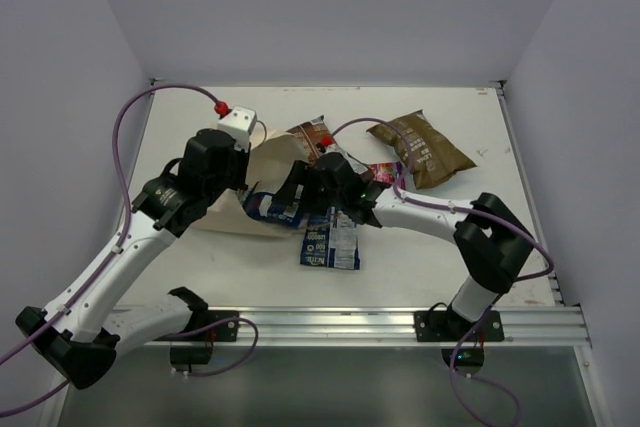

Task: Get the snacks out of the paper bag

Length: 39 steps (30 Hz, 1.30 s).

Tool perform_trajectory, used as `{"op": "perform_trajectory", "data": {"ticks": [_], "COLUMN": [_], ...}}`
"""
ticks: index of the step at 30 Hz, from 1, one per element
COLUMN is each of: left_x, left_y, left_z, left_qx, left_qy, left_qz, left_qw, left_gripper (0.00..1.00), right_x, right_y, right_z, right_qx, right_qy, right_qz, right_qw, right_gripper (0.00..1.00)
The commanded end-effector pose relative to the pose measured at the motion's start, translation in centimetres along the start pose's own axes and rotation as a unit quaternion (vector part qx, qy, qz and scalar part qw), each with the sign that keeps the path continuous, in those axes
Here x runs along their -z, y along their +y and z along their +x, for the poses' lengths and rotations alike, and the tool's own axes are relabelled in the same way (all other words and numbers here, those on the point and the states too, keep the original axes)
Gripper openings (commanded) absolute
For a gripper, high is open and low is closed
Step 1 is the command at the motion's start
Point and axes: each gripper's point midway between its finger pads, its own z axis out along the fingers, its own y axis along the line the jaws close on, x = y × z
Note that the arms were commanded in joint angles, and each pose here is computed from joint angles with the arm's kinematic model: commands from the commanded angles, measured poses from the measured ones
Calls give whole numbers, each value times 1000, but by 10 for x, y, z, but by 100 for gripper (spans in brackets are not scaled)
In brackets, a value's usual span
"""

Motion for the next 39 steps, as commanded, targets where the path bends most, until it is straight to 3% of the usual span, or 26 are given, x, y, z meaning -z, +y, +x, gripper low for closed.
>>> {"op": "perform_trajectory", "data": {"ticks": [1,5,6,7,10,11,20,25,33,37,39], "left_x": [12,12,12,11,13,15,24,24,32,28,27], "left_y": [-2,-2,-2,-1,0,1,7,9,13,8,1], "left_z": [-29,-27,-24,-22,-16,-15,4,5,3,1,-1], "left_qx": [26,26,25,23,15,9,-42,-60,-84,-91,-97], "left_qy": [-43,-42,-40,-38,-36,-40,-50,-43,-63,-63,-63], "left_qz": [13,14,14,12,11,13,20,16,18,29,47], "left_qw": [999,999,999,999,999,999,998,997,994,993,992], "left_gripper": [0,0,0,0,0,0,0,0,0,0,0], "right_x": [-6,-12,-11,-9,8,15,136,198,260,280,284], "right_y": [27,32,34,39,60,65,134,141,65,-6,-34], "right_z": [-5,-5,-6,-5,-13,-16,-56,-63,-87,-114,-115], "right_qx": [-16,-15,-14,-12,6,17,96,147,139,91,68], "right_qy": [-1,2,3,7,-2,-8,-92,-118,-188,-275,-277], "right_qz": [-41,-49,-52,-61,-92,-100,-190,-197,-128,-6,39], "right_qw": [999,999,999,998,996,995,973,962,964,957,958], "right_gripper": [74,54,45,27,2,0,0,0,0,0,0]}}
